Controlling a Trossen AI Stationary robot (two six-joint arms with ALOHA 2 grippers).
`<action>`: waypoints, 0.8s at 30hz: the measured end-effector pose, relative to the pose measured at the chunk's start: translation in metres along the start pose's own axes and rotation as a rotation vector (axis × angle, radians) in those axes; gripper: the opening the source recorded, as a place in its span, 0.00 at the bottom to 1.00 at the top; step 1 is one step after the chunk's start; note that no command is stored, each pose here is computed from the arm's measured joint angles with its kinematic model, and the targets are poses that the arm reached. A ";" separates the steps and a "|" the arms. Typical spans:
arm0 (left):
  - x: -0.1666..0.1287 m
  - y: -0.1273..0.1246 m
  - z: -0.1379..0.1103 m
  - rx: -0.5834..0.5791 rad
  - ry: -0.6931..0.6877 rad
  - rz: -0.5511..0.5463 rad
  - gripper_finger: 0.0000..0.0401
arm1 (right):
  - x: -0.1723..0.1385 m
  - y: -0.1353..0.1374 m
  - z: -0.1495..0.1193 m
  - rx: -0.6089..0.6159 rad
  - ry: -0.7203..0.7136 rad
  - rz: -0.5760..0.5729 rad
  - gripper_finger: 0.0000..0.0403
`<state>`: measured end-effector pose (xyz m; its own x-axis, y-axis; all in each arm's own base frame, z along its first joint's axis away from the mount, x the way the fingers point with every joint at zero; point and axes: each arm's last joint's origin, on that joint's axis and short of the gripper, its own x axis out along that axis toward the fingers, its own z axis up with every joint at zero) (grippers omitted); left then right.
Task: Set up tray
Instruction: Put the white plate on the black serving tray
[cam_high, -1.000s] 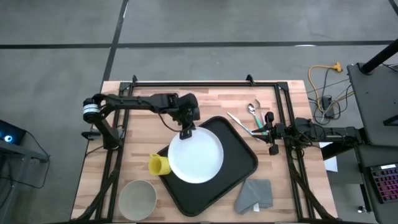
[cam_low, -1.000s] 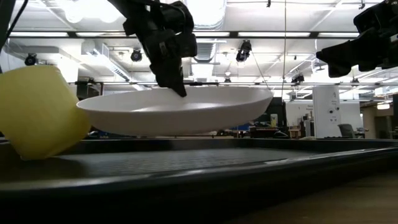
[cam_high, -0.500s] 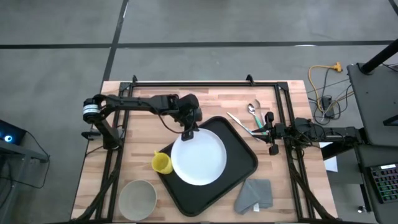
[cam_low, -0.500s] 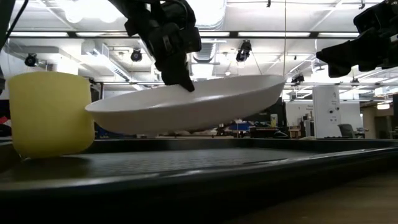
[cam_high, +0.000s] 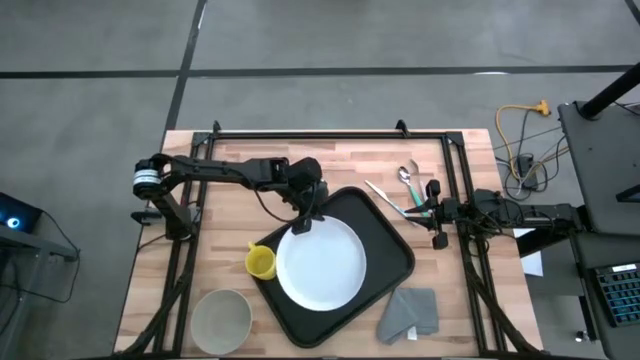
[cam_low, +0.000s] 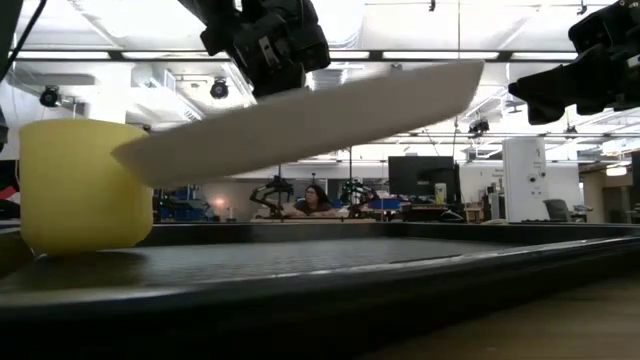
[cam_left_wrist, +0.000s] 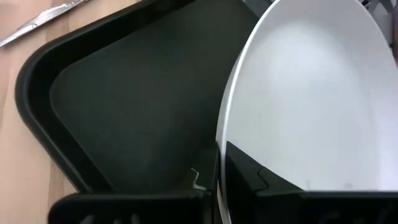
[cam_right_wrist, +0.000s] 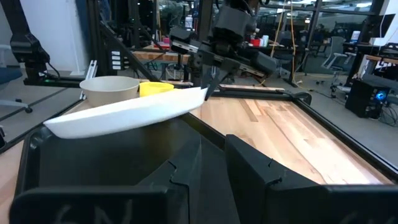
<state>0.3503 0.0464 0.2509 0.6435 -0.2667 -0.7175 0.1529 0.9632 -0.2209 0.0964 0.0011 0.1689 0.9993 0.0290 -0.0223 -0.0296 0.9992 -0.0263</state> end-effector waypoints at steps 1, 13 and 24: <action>0.000 0.000 0.000 0.001 -0.001 -0.002 0.00 | 0.000 0.000 0.000 0.000 0.000 0.000 0.17; 0.033 0.002 -0.006 0.010 0.023 -0.033 0.00 | 0.000 0.000 0.000 0.000 -0.001 0.000 0.17; 0.045 -0.002 -0.002 0.007 0.062 -0.101 0.00 | 0.000 0.000 0.000 0.000 -0.001 0.000 0.17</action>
<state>0.3773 0.0322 0.2180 0.5770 -0.3640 -0.7312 0.2206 0.9314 -0.2896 0.0964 0.0011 0.1689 0.9993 0.0290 -0.0215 -0.0296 0.9992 -0.0264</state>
